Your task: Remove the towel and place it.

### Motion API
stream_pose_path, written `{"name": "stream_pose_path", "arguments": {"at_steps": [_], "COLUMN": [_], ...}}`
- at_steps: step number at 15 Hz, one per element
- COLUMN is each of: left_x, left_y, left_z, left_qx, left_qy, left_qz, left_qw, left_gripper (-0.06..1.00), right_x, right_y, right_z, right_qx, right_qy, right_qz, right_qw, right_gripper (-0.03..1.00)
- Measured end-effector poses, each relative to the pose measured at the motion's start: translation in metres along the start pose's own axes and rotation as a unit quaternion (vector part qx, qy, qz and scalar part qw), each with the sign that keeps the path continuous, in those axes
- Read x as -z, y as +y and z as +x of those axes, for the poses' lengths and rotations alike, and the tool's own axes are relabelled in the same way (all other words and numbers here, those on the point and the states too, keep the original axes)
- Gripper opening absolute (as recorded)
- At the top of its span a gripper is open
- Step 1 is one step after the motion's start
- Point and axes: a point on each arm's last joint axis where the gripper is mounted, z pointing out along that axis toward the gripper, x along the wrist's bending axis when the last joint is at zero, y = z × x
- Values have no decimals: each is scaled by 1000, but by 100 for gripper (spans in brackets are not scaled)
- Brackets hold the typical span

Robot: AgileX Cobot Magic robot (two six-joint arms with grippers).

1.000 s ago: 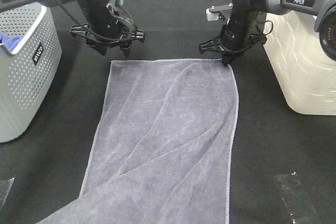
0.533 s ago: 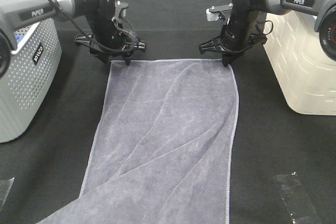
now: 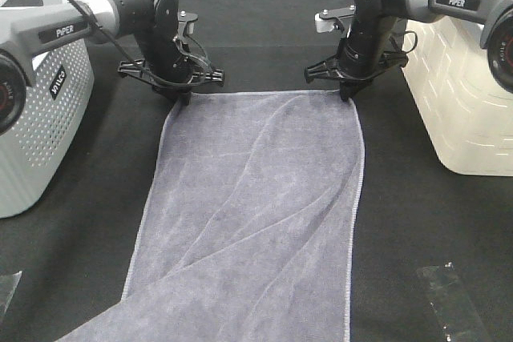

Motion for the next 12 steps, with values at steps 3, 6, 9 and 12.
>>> {"name": "stream_pose_path", "arguments": {"at_steps": [3,6,9,12], "left_x": [0,5,16,19], "left_y": [0,7,25,46], "left_z": [0,7,12,29], "left_qx": [-21,-56,-72,-61], "left_qy": [3,38,51,33], "left_qz": [-3,-23,-81,-161], "left_qw": [1000,997,993,985], "left_gripper": [1,1,1,1], "right_x": [0,8,21,29], "right_y": [0,7,20,35], "right_z": [0,-1,-3,-4], "right_qx": [1,-1,-2,14], "right_qy": [-1,-3,-5,-21], "right_qz": [1,-12,-49,-118], "right_qw": [1000,1000,999,993], "right_gripper": [0,0,0,0]}}
